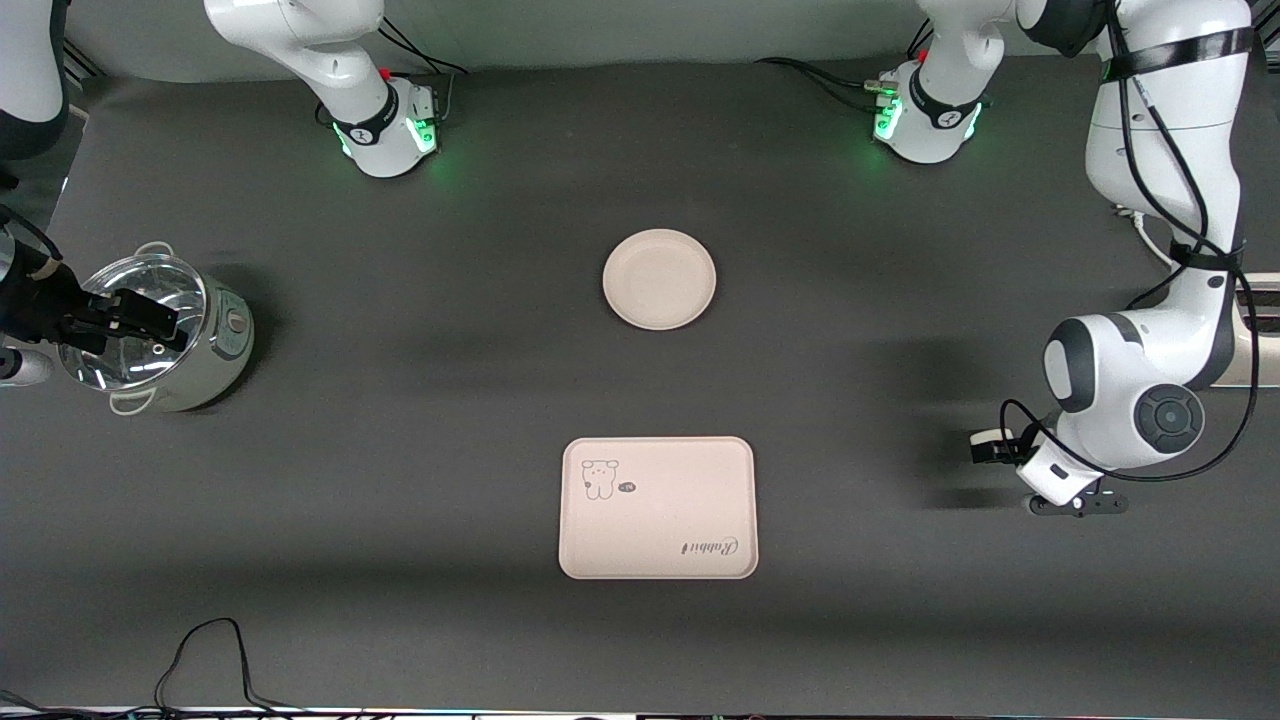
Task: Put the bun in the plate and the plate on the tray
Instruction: 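Close the left gripper on the white bun and lift it, then carry the bun with the left gripper over the white plate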
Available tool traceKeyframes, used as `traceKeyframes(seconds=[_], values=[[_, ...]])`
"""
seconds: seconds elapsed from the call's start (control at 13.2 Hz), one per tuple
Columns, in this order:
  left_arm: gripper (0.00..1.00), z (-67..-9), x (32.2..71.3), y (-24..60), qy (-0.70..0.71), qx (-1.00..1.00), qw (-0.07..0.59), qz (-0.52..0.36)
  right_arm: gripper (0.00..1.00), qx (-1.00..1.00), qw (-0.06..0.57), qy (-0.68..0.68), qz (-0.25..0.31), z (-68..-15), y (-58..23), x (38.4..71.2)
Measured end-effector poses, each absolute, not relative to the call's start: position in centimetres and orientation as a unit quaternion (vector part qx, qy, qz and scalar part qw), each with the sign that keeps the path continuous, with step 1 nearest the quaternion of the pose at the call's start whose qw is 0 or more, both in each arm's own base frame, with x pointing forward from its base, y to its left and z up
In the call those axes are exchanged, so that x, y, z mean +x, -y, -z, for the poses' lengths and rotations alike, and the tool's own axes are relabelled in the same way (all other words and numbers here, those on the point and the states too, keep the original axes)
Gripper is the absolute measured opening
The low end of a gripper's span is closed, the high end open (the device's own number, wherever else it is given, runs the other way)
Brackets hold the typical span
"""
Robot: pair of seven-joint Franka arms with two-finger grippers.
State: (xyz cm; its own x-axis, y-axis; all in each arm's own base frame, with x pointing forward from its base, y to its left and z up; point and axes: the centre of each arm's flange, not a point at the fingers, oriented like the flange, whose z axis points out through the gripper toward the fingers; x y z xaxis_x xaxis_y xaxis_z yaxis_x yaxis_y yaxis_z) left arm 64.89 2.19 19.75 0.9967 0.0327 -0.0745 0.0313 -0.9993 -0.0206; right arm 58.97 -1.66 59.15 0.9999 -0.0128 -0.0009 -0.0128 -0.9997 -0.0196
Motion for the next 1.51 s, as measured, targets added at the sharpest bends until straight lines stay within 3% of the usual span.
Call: traceKeyframes(seconds=[0.38,0.76,0.83,1.06,1.29,1.51], values=[[0.96,-17.2,62.7,-2.5,0.020,-0.999,0.011,-0.038,1.00,-1.000,0.010,-0.006,-0.001,-59.1,1.6,59.0],[0.43,-20.3,62.7,-1.6,0.017,-0.997,-0.001,-0.076,1.00,-1.000,0.010,-0.006,-0.001,-59.1,1.6,59.0],[0.36,-21.7,63.0,-1.3,0.015,-0.997,-0.004,-0.079,1.00,-1.000,0.010,-0.006,-0.001,-59.1,1.6,59.0],[0.27,-28.1,64.0,1.2,-0.002,-0.997,-0.014,-0.074,1.00,-1.000,0.010,-0.005,-0.001,-59.1,1.6,59.0],[0.16,-37.6,63.9,8.5,-0.014,-0.996,-0.020,-0.085,1.00,-1.000,0.010,-0.005,-0.001,-59.1,1.6,59.0],[0.16,-43.9,61.0,20.1,-0.018,-0.996,-0.034,-0.081,1.00,-1.000,0.010,-0.005,-0.002,-59.1,1.7,58.9]])
